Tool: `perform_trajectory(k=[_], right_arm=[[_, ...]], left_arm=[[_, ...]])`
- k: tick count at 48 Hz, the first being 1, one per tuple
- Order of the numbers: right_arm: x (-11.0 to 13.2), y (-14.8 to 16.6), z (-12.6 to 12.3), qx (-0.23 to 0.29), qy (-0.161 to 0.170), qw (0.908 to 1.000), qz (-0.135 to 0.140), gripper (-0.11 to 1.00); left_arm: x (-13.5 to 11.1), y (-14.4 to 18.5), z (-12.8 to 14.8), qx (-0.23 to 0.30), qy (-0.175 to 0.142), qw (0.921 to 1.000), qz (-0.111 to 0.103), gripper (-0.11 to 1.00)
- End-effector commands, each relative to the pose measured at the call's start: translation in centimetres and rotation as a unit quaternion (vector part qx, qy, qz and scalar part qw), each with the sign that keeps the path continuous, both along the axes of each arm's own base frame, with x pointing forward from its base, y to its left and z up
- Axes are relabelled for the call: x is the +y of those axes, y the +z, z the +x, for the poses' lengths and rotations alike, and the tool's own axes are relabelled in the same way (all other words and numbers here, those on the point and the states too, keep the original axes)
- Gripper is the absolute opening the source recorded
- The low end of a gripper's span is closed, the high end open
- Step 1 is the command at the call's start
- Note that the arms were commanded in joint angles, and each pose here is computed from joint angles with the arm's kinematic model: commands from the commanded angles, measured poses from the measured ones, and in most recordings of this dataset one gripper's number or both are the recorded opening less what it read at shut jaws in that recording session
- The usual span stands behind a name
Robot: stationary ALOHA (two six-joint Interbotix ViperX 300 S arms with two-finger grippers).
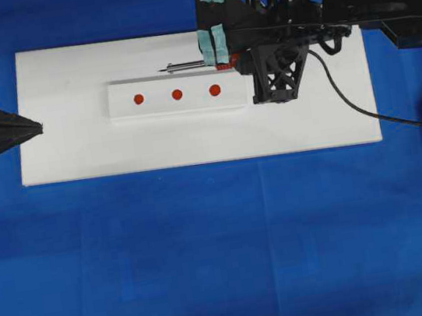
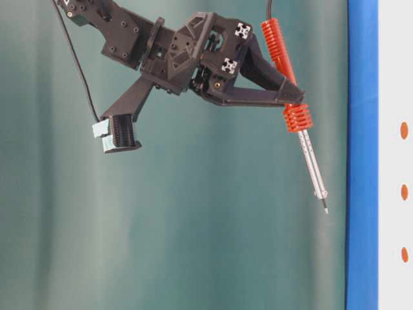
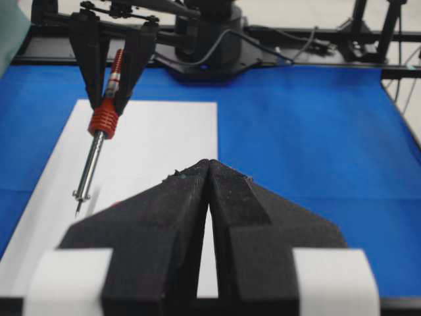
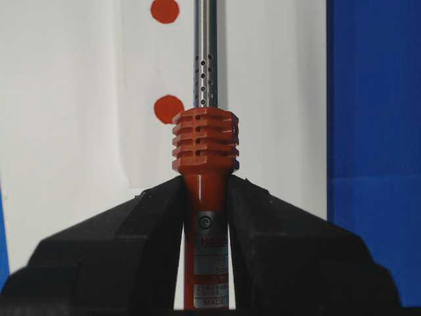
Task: Touch the tip of the soldering iron to the mark.
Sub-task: 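Carry the iron over the strip, tip pointing left toward the dots, then lower the iron tip onto the middle red dot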
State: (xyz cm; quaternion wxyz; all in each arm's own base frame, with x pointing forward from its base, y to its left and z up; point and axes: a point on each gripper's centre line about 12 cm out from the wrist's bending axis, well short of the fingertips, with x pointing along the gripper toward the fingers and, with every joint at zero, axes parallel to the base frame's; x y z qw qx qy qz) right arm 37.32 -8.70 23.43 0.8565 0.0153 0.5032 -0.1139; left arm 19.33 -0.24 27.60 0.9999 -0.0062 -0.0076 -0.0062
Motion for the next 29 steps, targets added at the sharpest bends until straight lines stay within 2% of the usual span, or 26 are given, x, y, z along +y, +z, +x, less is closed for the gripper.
perform_trajectory(k=[1,12,29], right_arm=[[0.0,2.0,0.3,-0.030,0.000,0.9996,-0.005,0.07],[0.4,1.8,0.7,-0.038,0.008,0.9992,-0.006,0.07],[0.8,-0.7,2.7,-0.028,0.015,0.9995,0.002,0.07]], left_arm=[[0.1,0.6,0.1,-0.008,0.001,1.0000,0.001,0.00],[0.0,0.6,0.1,-0.008,0.000,1.0000,0.001,0.00],[0.0,0.6,0.1,-0.008,0.001,1.0000,0.001,0.00]])
